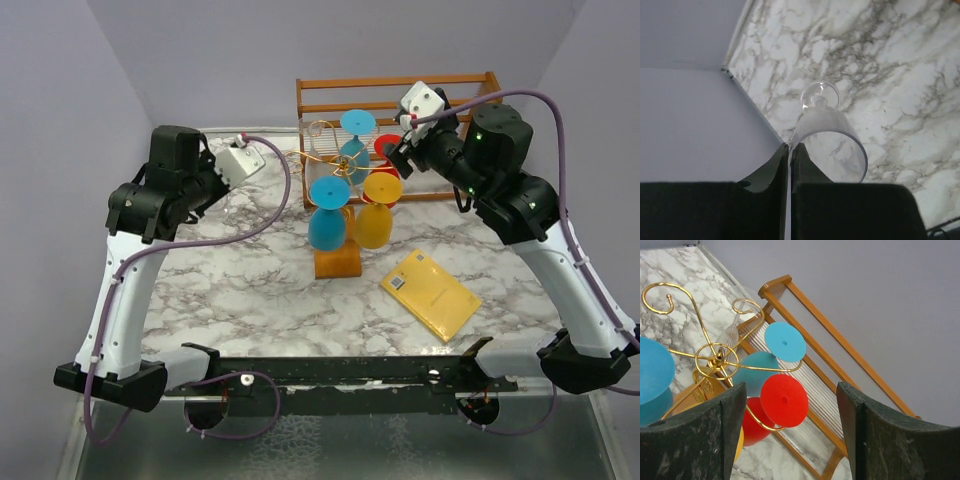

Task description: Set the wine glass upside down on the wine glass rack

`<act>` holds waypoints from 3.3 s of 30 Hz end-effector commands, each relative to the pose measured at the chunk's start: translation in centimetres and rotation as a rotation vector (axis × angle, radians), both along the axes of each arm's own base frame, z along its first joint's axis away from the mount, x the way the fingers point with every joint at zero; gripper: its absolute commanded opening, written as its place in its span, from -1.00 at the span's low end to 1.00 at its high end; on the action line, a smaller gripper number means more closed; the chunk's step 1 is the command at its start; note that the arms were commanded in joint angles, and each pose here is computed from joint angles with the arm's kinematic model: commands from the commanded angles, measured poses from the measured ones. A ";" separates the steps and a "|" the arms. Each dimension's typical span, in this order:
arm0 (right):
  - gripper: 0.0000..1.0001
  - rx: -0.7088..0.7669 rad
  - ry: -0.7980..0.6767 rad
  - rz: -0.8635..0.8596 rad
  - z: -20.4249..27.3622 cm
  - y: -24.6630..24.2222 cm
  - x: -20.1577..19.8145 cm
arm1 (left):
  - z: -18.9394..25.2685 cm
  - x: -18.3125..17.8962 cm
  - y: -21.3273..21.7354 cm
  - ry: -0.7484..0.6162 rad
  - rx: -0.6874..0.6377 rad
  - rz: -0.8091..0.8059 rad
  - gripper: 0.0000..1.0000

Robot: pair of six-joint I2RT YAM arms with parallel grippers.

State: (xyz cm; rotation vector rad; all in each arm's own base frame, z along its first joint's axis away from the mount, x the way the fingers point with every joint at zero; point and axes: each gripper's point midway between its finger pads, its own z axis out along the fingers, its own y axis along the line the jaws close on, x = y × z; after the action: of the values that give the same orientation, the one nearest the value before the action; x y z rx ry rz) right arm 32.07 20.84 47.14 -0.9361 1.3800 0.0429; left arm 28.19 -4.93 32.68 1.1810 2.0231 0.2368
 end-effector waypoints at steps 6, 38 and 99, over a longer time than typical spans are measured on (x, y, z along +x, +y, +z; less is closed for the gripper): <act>0.47 0.203 0.061 -0.065 1.4 -0.3 2.7 | 16.6 4.8 0.7 -0.616 -0.307 0.237 -1.00; 0.30 0.656 0.424 0.100 0.1 2.0 4.4 | 25.0 0.2 -14.3 -0.311 -1.128 -0.353 -1.00; -0.98 0.519 0.244 0.186 5.8 -0.5 3.5 | 20.3 4.6 -2.3 -0.636 -0.738 0.223 0.50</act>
State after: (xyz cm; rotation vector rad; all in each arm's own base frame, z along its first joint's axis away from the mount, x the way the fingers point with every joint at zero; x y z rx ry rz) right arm 36.03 19.44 53.14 -0.5471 1.4087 0.6120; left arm 31.96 -11.45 52.78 0.4929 1.4349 -0.2449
